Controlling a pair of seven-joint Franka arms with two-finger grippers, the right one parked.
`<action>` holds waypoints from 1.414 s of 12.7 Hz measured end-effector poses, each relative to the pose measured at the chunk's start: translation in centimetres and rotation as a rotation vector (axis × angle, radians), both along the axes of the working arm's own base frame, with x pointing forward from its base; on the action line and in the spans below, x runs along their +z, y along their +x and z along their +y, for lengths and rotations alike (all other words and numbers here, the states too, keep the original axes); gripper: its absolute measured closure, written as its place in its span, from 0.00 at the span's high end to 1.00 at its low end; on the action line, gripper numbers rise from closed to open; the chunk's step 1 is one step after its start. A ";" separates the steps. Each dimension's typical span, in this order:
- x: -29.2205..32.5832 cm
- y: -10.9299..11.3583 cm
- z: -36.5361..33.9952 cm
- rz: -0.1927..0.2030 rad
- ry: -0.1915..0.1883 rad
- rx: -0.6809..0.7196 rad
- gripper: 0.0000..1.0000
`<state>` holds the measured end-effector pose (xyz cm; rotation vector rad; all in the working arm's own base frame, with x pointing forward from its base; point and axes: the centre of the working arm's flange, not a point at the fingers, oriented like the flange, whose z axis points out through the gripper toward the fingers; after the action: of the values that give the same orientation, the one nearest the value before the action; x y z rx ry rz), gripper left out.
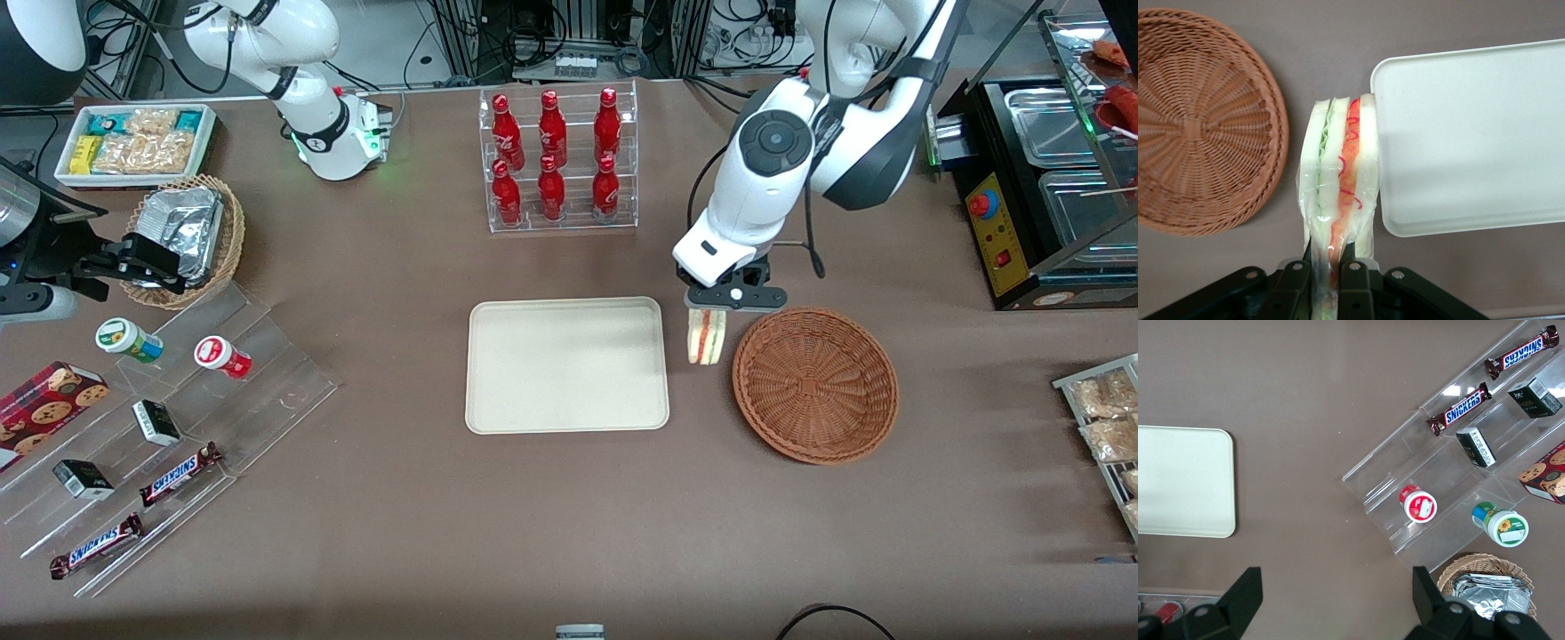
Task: Place sandwich from basket to tray
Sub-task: 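Carry the sandwich over the cream tray and lower it onto the tray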
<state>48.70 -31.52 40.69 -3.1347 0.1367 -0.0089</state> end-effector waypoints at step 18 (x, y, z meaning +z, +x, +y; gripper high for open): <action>-14.3 0.9 -14.4 0.023 0.062 0.124 0.14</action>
<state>49.58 -45.93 26.37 -3.0755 -0.0567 0.0316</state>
